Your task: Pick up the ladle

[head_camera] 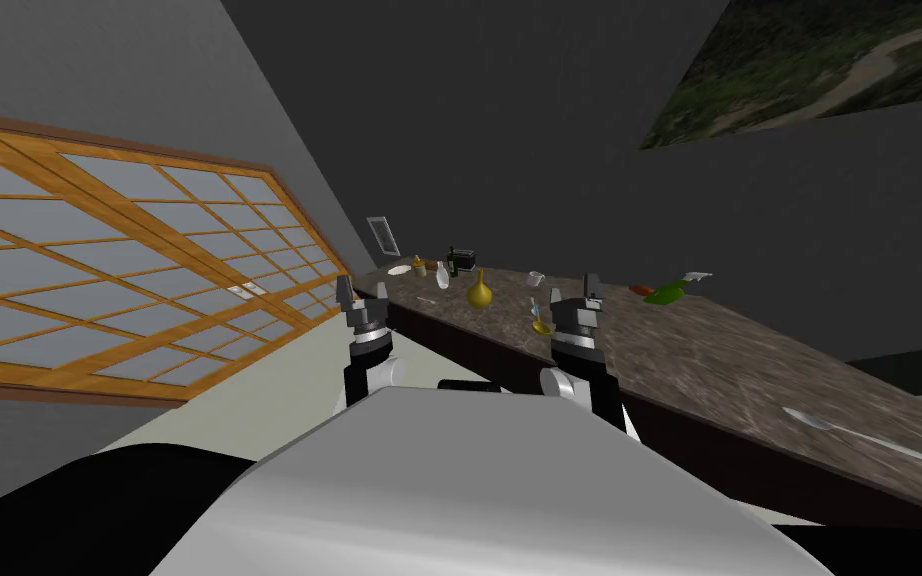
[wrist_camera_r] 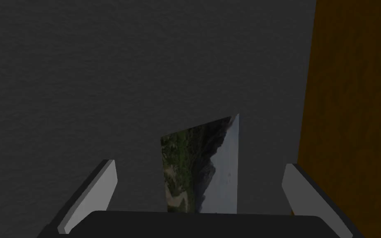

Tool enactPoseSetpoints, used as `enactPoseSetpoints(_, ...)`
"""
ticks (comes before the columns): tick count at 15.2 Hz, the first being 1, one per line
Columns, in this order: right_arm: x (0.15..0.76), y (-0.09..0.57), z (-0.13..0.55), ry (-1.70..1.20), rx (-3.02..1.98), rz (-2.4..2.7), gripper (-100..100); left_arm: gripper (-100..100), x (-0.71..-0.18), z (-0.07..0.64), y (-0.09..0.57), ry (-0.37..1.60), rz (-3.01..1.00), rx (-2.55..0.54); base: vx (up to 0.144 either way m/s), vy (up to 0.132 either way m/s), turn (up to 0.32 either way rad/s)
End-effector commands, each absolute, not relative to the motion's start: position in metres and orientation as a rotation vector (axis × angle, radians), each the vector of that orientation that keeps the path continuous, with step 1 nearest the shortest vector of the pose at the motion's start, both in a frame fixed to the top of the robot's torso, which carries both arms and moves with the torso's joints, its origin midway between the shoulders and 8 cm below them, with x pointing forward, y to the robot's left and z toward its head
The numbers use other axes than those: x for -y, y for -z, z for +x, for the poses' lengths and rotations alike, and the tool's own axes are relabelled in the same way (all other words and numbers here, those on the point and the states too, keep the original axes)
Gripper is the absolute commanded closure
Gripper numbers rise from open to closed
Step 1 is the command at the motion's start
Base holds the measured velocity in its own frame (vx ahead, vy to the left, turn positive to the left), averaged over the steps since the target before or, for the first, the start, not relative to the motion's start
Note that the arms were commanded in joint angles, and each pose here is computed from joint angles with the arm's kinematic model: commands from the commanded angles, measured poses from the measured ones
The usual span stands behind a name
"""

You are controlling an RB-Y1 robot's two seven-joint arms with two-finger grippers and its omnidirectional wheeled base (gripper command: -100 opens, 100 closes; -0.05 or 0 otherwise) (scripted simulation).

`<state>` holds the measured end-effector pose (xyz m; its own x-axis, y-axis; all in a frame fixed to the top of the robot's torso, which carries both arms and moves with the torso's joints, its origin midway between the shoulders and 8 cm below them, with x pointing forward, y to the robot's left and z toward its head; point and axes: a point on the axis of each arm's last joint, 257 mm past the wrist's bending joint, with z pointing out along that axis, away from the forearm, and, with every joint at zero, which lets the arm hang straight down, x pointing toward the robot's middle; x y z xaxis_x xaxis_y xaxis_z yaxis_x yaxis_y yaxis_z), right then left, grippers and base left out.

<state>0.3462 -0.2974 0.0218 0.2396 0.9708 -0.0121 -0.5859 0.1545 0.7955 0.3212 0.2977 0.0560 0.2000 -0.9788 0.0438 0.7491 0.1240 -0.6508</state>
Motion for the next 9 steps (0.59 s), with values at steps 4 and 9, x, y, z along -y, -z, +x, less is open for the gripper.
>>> enactPoseSetpoints(4, 0.286, -0.021, 0.348, -1.158, -0.722, 0.639, -100, 0, -0.298, 0.321, -0.056, 1.323, -0.623, -0.45, -0.021, -0.01, 0.061)
enactPoseSetpoints(9, 0.276, -0.019, 0.349, -1.089, -0.805, 0.514, -100, 0, -0.298, 0.321, -0.056, 1.323, -0.623, -0.45, -0.029, -0.032, 0.082)
